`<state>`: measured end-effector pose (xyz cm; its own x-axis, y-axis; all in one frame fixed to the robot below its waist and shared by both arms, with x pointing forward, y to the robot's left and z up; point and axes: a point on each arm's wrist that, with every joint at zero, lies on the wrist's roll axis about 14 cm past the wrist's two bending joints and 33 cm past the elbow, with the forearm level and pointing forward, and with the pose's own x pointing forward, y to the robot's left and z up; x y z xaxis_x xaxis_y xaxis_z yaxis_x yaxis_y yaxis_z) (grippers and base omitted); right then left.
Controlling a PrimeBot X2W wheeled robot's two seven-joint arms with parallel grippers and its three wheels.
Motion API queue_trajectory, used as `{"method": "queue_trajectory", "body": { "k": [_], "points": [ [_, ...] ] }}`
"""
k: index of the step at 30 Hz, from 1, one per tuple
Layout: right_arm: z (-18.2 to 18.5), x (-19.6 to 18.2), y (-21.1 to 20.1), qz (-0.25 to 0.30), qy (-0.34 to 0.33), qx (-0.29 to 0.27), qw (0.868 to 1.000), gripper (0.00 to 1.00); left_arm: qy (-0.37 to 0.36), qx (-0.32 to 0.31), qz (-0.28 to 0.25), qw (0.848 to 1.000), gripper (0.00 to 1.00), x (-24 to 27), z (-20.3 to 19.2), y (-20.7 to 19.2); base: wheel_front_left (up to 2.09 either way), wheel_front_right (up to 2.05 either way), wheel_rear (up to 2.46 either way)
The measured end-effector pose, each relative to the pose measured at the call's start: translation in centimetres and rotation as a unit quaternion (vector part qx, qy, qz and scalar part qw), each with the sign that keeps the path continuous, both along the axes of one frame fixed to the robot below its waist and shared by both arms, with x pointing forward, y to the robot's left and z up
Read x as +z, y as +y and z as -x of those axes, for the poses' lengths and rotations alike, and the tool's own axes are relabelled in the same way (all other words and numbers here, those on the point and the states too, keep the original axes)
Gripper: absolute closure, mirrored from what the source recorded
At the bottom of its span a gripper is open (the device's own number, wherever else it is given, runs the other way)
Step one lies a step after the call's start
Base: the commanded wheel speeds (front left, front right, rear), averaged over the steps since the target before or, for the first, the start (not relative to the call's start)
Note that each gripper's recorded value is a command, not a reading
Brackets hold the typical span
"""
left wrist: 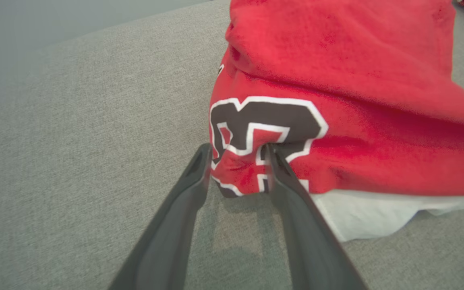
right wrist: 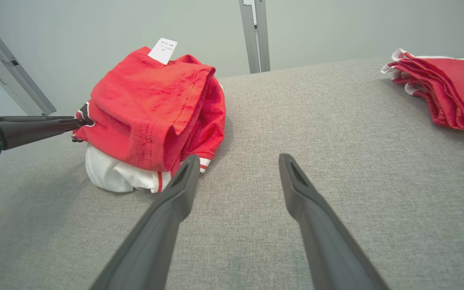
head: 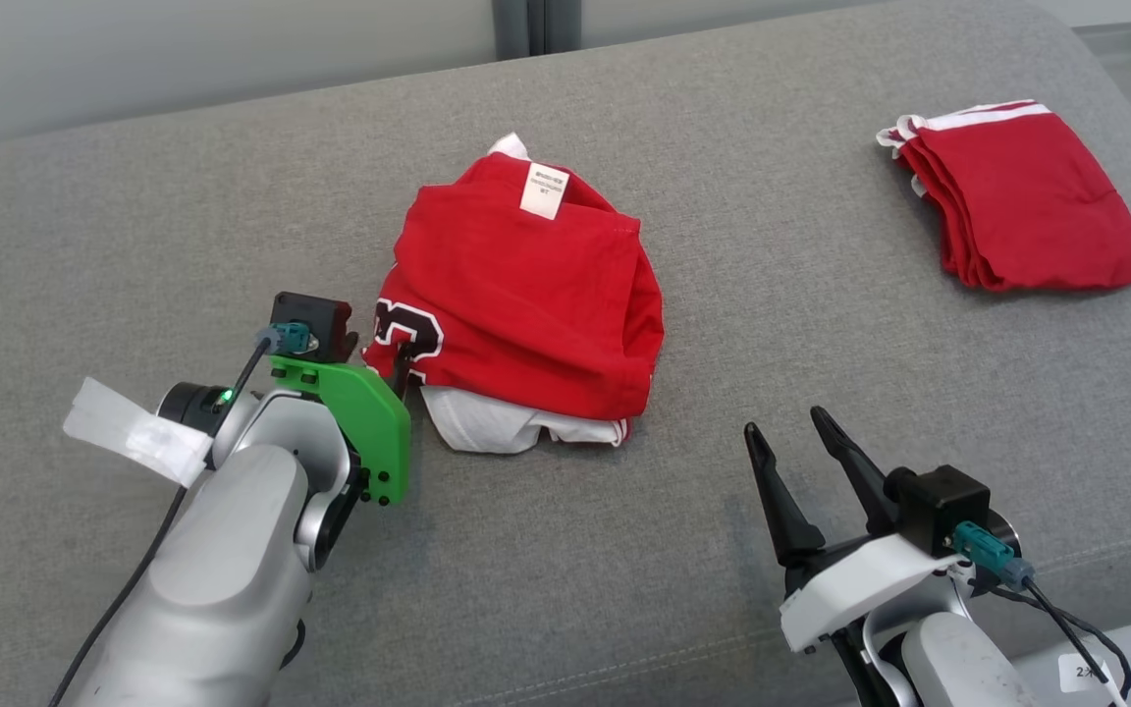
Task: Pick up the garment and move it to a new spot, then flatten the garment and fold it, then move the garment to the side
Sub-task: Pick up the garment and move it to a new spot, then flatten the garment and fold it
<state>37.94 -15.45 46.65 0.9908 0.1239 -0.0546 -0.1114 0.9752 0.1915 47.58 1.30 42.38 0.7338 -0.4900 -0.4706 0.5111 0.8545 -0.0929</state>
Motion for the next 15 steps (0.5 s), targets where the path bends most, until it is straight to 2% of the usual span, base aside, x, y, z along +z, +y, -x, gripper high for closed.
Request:
{"method": "queue_trajectory", "body": {
  "k": [8, 13, 15],
  "points": [
    [0.2, 1.1, 0.9, -0.002, -0.016, 0.013, 1.000, 0.00, -0.059, 0.010, 0.005, 0.998, 0.00, 4.4, -1.0, 0.9, 0.00, 0.00, 0.00],
    [0.6, 1.3, 0.3, -0.003, -0.019, 0.004, 1.000, 0.00, -0.101, -0.041, 0.023, 0.994, 0.00, 8.4, -1.1, -2.9, 0.00, 0.00, 0.00],
    [0.9, 1.3, -0.3, -0.002, -0.018, -0.006, 1.000, 0.00, -0.110, -0.083, 0.032, 0.990, 0.00, 9.8, -0.4, -5.9, 0.00, 0.00, 0.00]
  ]
}}
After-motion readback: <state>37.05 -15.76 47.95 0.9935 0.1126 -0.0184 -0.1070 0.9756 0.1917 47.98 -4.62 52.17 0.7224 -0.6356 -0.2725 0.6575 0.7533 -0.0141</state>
